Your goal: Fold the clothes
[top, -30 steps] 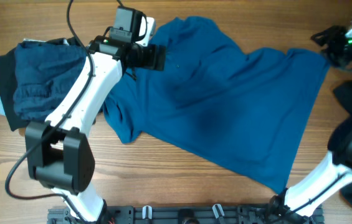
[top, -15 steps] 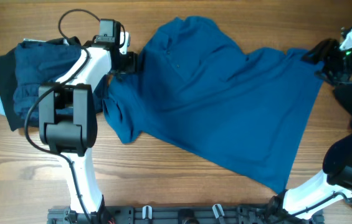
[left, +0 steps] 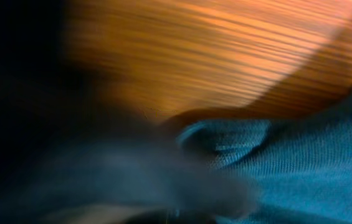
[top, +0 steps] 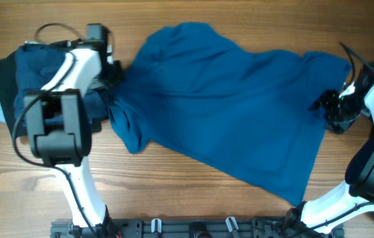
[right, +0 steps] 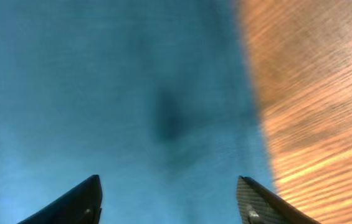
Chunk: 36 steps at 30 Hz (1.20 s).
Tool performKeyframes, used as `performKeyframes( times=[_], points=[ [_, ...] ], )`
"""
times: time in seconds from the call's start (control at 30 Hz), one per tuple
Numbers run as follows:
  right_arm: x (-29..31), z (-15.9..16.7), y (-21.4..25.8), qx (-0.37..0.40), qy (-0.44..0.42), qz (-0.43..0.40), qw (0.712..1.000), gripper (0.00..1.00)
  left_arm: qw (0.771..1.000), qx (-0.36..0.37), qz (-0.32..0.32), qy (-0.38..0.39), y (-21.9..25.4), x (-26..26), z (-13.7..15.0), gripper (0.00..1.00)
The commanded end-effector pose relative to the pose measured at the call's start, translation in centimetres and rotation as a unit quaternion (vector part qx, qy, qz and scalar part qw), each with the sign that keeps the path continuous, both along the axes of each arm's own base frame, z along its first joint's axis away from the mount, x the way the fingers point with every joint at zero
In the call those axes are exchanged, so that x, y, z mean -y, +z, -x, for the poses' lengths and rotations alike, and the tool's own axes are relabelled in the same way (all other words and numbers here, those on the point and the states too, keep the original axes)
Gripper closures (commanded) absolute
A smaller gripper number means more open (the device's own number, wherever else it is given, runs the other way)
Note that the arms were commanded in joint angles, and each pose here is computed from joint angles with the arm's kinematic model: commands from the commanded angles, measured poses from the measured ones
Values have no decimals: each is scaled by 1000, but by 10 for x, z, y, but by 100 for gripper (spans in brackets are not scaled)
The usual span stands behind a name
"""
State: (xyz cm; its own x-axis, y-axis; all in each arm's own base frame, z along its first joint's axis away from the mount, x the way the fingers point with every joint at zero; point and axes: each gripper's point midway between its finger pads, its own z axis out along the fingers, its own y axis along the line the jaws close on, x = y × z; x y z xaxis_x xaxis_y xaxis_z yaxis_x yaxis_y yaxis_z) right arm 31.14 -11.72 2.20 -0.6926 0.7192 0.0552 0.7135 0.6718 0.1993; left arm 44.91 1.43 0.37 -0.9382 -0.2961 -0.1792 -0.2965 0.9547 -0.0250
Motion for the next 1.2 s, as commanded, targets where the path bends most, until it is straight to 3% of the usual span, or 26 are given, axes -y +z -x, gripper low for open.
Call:
performKeyframes(
  times=[0.0, 0.1, 0.2, 0.23, 0.27, 0.3, 0.37, 0.47, 0.57, 0.6, 0.73, 0.9, 1.07, 1.1, 1.13, 1.17],
  points=[
    [8, 21, -24, -40, -21, 36, 998, 18, 996, 25, -17, 85, 26, -42, 3, 96],
    [17, 31, -35, -55, -38, 69, 995, 16, 996, 26, 5, 82, 26, -37, 2, 96],
    [7, 22, -43, -22, -35, 42, 998, 27, 997, 27, 14, 76, 26, -30, 1, 94],
    [-4, 13, -43, 5, -18, 15, 1000, 30, 997, 26, 14, 75, 26, -29, 1, 87],
    [-14, 5, -43, 33, 3, -11, 999, 32, 997, 26, 14, 73, 26, -28, 1, 73],
    [-26, -2, -43, 59, 26, -36, 997, 39, 997, 27, 14, 73, 26, -27, 0, 57],
    [-33, -4, -45, 67, 31, -41, 996, 46, 997, 27, 15, 71, 26, -25, 0, 42],
    [-41, -7, -48, 72, 48, -37, 996, 61, 997, 30, 37, 64, 26, -16, -2, 38],
    [-38, -9, -50, 66, 46, -13, 997, 95, 996, 34, 57, 60, 28, -9, -4, 38],
    [-31, -5, -52, 49, 21, 4, 999, 96, 996, 35, 61, 59, 29, -8, -4, 38],
    [28, 16, -47, -10, -82, 95, 992, 96, 995, 57, 68, 53, 49, -5, -7, 40],
    [100, 20, -19, 4, -144, 138, 980, 96, 990, 108, 76, 44, 89, -2, -14, 40],
    [157, 23, 10, 28, -191, 178, 965, 96, 984, 128, 124, 12, 107, 19, -16, 35],
    [159, 14, 17, 52, -175, 165, 969, 65, 983, 123, 135, 6, 107, 25, -14, 34],
    [156, 2, 25, 79, -142, 147, 976, 45, 983, 115, 142, -2, 105, 33, -11, 34],
    [153, -3, 29, 89, -132, 137, 978, 36, 983, 110, 145, -19, 105, 41, -8, 34]
  ],
)
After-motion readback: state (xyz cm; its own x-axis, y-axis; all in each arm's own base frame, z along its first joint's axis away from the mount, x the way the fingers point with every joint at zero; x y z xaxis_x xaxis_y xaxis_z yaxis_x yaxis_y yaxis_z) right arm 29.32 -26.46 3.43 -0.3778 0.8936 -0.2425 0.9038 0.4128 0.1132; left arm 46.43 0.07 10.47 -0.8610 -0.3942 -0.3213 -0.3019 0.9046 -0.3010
